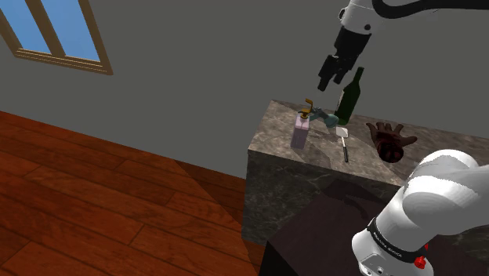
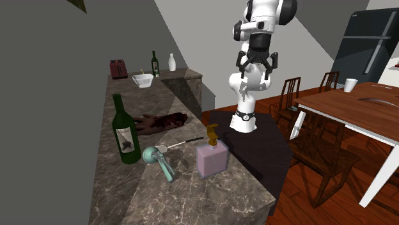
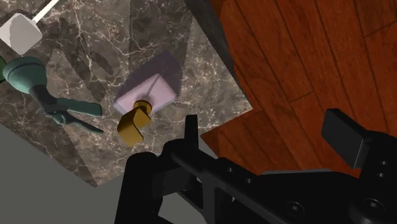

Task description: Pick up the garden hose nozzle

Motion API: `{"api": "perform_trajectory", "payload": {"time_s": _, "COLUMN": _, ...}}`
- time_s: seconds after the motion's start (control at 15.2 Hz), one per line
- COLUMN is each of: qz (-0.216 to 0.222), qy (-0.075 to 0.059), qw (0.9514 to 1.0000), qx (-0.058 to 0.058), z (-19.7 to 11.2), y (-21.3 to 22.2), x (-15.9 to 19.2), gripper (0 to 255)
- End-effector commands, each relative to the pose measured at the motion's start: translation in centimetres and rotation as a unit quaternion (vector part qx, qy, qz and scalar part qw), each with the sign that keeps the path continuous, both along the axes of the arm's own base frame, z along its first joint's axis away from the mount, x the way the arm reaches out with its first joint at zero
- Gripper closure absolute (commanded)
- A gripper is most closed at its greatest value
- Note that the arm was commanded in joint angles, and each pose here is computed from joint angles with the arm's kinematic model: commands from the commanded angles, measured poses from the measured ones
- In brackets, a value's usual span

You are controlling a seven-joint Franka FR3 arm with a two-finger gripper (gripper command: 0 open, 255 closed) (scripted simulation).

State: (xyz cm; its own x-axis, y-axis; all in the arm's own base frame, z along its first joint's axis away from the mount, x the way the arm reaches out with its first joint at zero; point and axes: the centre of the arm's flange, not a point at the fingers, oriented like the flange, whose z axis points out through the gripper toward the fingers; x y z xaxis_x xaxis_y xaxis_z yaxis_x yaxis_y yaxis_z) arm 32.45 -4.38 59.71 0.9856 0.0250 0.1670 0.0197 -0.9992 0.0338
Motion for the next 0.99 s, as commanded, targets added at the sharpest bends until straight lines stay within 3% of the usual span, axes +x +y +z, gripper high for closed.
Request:
{"api": "perform_trajectory", "payload": {"time_s": 0.0, "qz": 0.021, "qy": 0.004, "qw": 0.9998, "qx": -0.002, "z": -1.4, "y": -2.3, "x": 0.4, "gripper": 0}}
{"api": "perform_trajectory", "payload": {"time_s": 0.46, "qz": 0.089, "qy": 0.019, "qw": 0.9958, "qx": -0.009, "z": -6.2, "y": -10.1, "x": 3.0, "gripper": 0}}
{"api": "perform_trajectory", "payload": {"time_s": 0.92, "qz": 0.157, "qy": 0.033, "qw": 0.987, "qx": -0.015, "z": -10.9, "y": -17.4, "x": 6.4, "gripper": 0}}
